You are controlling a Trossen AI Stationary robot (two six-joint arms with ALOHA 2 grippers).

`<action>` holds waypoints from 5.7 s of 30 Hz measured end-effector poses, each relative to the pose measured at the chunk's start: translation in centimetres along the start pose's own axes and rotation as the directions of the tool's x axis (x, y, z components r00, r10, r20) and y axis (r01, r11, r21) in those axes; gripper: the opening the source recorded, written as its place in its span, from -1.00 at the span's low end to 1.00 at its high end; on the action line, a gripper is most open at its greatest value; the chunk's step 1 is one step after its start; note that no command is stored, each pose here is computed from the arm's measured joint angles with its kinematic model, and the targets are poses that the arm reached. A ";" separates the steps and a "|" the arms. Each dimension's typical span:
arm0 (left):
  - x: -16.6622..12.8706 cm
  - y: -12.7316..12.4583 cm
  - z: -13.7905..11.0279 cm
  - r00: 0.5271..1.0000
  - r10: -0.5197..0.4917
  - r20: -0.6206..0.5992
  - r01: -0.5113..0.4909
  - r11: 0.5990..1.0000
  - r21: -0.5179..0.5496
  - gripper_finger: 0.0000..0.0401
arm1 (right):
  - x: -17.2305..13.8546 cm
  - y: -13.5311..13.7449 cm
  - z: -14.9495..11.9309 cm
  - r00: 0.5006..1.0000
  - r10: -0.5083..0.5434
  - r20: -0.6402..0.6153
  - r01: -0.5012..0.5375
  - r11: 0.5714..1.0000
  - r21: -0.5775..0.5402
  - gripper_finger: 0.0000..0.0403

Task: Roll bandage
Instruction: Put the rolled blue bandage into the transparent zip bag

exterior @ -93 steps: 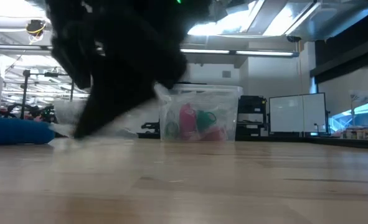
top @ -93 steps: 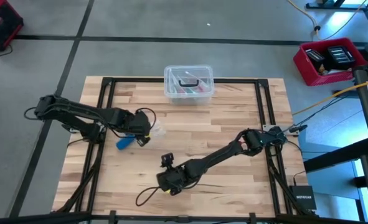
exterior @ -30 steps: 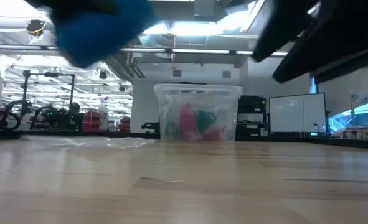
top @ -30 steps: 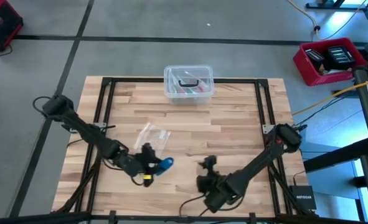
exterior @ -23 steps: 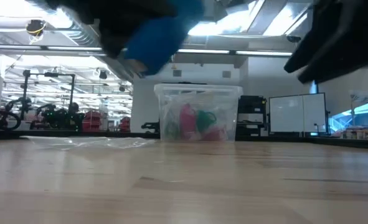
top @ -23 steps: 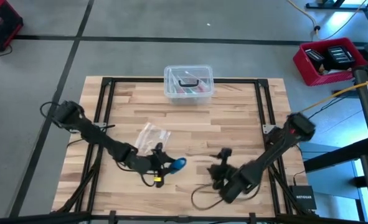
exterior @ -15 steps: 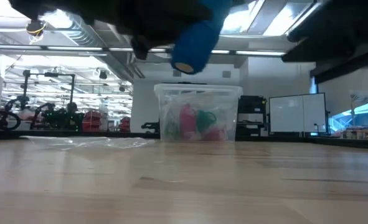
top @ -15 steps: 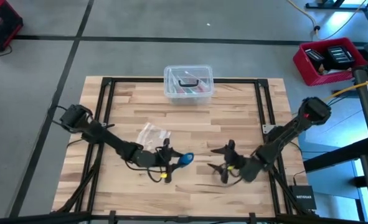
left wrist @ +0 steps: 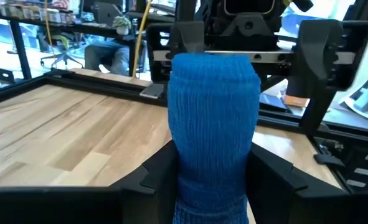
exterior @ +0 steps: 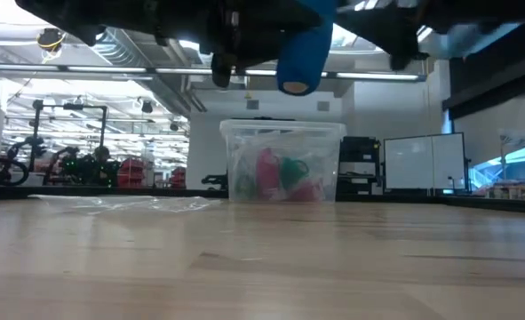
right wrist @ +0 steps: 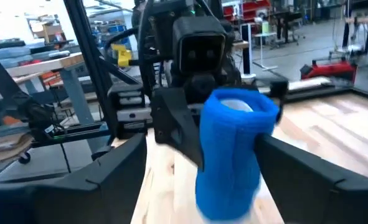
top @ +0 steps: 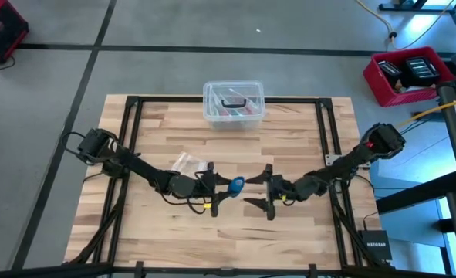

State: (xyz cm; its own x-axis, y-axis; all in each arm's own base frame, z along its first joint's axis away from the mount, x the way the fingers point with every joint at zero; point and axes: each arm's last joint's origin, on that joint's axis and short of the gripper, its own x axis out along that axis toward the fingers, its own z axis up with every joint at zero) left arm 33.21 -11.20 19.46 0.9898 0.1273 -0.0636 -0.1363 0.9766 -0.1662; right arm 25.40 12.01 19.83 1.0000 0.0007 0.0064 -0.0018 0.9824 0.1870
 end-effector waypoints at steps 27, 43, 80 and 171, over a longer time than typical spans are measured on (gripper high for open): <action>-0.3 -0.9 0.2 0.997 -0.070 0.017 0.069 0.997 0.033 -0.29 | 3.3 0.3 2.3 0.997 0.057 -0.044 -0.059 0.997 -0.050 0.49; -0.6 -1.2 0.1 0.997 -0.073 0.012 0.072 0.997 0.041 -0.29 | 5.0 0.0 2.1 0.986 0.077 -0.151 -0.093 0.990 -0.102 -0.24; -1.4 1.8 -1.3 0.561 0.356 -0.748 -0.109 0.927 0.360 -0.36 | 2.0 -3.4 -2.6 0.791 -0.433 -0.433 0.304 0.892 -0.335 -0.31; 1.4 0.3 9.6 0.725 -0.194 -0.661 0.149 0.981 -0.124 -1.00 | 3.3 5.1 5.2 0.991 0.113 0.078 -0.038 0.773 -0.633 -0.31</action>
State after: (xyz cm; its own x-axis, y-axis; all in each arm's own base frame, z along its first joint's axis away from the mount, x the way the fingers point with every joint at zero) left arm 34.93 -9.06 28.73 0.7168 -0.2117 -0.6644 0.0091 0.9556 -0.2947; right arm 28.62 16.10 25.89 0.9898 0.0969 0.1045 -0.0356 0.8781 -0.4771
